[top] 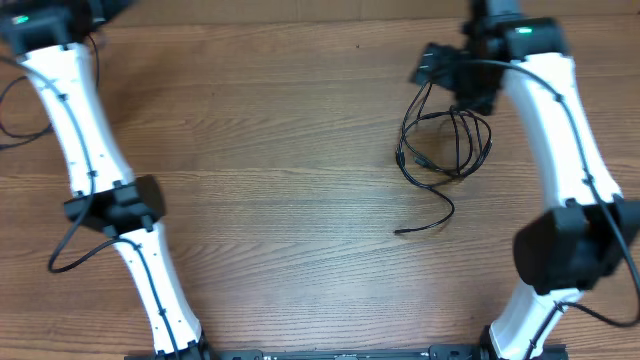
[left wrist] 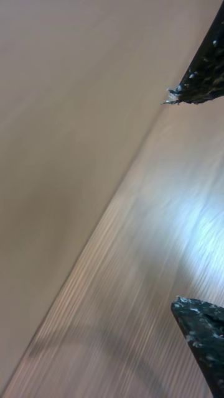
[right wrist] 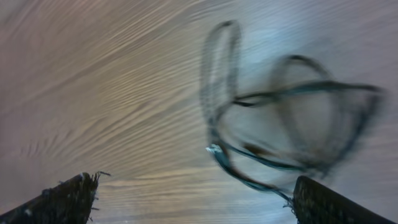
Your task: Untangle cables
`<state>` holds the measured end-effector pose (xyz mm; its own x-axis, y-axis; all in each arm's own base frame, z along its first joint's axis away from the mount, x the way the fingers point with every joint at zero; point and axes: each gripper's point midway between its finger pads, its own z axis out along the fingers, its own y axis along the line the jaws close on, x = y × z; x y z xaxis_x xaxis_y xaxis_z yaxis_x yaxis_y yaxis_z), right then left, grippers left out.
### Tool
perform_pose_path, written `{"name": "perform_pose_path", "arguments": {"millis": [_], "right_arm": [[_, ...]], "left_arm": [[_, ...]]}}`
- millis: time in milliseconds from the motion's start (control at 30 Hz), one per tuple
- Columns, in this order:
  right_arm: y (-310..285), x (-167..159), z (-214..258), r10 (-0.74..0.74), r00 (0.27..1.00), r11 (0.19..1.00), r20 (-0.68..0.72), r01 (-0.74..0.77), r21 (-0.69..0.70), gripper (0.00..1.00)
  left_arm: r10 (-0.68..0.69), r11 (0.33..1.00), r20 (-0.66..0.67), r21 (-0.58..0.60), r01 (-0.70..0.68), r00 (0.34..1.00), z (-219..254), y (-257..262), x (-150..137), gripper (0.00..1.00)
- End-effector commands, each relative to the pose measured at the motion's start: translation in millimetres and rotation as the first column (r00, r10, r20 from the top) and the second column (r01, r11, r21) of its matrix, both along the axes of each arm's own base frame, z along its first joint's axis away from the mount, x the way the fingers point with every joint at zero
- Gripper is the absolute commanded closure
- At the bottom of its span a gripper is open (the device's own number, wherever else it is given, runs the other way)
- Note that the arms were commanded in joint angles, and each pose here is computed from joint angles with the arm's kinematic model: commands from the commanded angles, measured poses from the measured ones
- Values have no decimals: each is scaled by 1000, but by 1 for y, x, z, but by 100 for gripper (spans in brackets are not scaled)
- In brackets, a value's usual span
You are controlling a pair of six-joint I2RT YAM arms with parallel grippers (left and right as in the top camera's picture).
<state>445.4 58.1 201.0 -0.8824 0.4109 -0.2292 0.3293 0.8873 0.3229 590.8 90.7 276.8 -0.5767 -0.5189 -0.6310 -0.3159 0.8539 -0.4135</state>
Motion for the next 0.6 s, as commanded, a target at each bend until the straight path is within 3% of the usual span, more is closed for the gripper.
{"name": "perform_pose_path", "arguments": {"millis": [0, 200, 367, 567], "right_arm": [[-34, -8, 23, -77, 997, 997, 30, 78, -10, 0], [-82, -19, 18, -189, 982, 982, -20, 189, -14, 0], [-102, -23, 17, -237, 971, 972, -30, 236, -14, 0], [-107, -29, 16, -249, 967, 969, -53, 248, -17, 0]], "left_arm": [[-142, 990, 0, 4, 142, 990, 20, -70, -12, 0], [-389, 921, -41, 14, 390, 920, 10, -204, -29, 0], [-660, 734, -32, 184, 654, 750, 1, -318, -47, 0], [-810, 550, -90, 230, 803, 580, -53, -416, -67, 0]]}}
